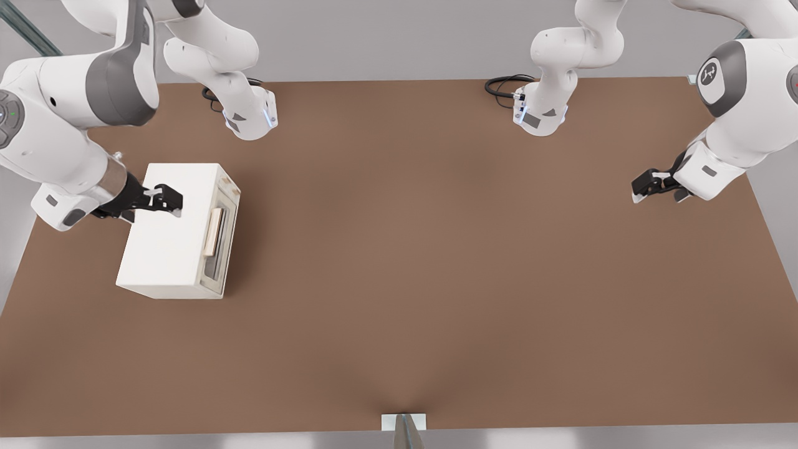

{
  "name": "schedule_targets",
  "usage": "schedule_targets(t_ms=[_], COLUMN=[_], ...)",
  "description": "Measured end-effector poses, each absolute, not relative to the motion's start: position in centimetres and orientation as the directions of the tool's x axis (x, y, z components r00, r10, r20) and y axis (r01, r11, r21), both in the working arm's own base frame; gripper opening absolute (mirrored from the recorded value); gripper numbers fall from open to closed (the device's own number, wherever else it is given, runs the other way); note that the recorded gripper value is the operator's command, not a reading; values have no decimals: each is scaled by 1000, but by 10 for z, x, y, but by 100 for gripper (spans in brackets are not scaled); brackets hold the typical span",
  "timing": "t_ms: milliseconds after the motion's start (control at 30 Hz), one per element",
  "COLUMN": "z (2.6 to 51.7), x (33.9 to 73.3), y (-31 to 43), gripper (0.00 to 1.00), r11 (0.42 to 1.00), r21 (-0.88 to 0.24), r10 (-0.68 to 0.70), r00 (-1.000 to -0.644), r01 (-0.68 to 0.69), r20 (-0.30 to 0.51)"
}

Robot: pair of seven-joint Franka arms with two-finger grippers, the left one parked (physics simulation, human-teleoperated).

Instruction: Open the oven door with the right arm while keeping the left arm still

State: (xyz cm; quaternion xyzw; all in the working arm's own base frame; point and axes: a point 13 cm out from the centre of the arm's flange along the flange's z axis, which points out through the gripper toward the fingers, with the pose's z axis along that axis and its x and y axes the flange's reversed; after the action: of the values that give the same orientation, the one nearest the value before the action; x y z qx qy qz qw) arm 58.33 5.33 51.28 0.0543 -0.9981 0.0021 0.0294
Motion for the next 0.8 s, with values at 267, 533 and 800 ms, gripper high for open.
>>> schedule_targets(t_ms=[267, 533, 800], z=[456, 321, 285], x=[574, 520, 526], y=[103, 141, 101], gripper=[0, 0, 0], r11=[966, 791, 720], r21=[-105, -464, -650], r10=[-210, -129, 41], r00=[-953, -850, -920], r01=[-237, -398, -244], r20=[221, 510, 390])
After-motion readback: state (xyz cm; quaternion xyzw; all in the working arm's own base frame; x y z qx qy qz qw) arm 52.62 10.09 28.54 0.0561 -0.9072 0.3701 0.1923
